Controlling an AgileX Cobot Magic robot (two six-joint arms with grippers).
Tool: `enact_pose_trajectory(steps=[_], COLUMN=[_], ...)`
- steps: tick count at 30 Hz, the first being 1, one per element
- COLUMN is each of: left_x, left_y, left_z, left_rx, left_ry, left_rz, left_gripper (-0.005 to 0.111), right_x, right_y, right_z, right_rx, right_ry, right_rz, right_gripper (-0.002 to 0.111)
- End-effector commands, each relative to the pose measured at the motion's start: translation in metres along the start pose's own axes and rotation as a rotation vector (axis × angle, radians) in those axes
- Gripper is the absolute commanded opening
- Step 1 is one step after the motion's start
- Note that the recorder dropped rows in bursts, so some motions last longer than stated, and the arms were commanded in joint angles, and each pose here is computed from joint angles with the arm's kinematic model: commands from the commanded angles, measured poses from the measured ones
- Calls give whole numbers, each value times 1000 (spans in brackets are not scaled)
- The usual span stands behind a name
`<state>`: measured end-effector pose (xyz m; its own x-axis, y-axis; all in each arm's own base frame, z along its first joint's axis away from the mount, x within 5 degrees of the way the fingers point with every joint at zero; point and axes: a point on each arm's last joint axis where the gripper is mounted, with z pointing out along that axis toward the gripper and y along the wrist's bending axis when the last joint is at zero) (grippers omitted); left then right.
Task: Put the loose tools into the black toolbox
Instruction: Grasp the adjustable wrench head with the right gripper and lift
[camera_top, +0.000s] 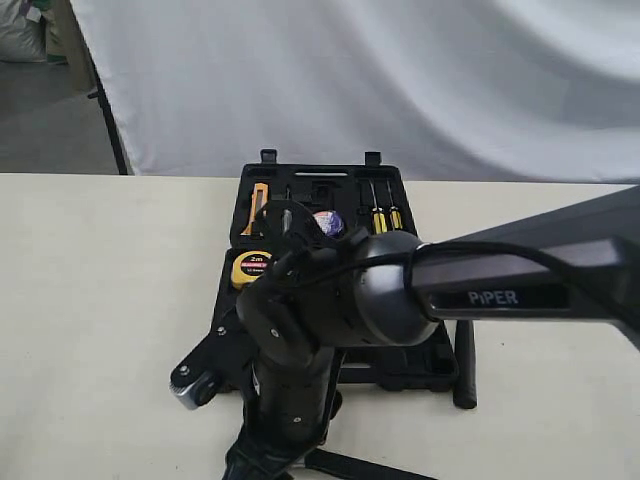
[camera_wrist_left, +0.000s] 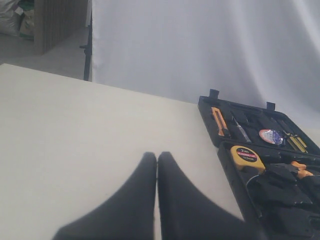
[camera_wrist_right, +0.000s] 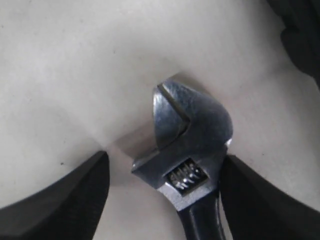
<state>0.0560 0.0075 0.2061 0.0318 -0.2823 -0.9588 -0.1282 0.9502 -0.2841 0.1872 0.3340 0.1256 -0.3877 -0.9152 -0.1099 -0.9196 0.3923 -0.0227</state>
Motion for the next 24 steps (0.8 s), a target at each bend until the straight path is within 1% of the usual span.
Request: enact_pose_trajectory(steps=[1, 5, 8, 10, 13, 16, 20, 24], left_x=[-2, -2, -2, -2, -2, -2, -2, -2], left_y=[1, 1, 1, 1, 1, 1, 1, 1], left_z=[0, 0, 0, 0, 0, 0, 0, 0], left_rx=[-21, -21, -21, -21, -21, -21, -21, -21], left_ry=[-20, -20, -20, -20, -20, -20, -20, -20], left_rz=[0, 0, 0, 0, 0, 0, 0, 0], left_gripper=[1, 1, 1, 1, 1, 1, 1, 1], right_x=[0, -1, -1, -1, 0, 0, 0, 1], right_y=[-1, -1, -1, -1, -1, 0, 1, 2], right_z=[3, 3, 7, 10, 15, 18, 18, 17], right_rx=[7, 7, 6, 6, 2, -10, -10, -11], right_ry=[-32, -43, -35, -30, -17, -9, -9, -5], right_rz=[3, 4, 4, 3, 6, 20, 1, -11], right_gripper=[61, 60, 56, 51, 38, 22, 0, 0])
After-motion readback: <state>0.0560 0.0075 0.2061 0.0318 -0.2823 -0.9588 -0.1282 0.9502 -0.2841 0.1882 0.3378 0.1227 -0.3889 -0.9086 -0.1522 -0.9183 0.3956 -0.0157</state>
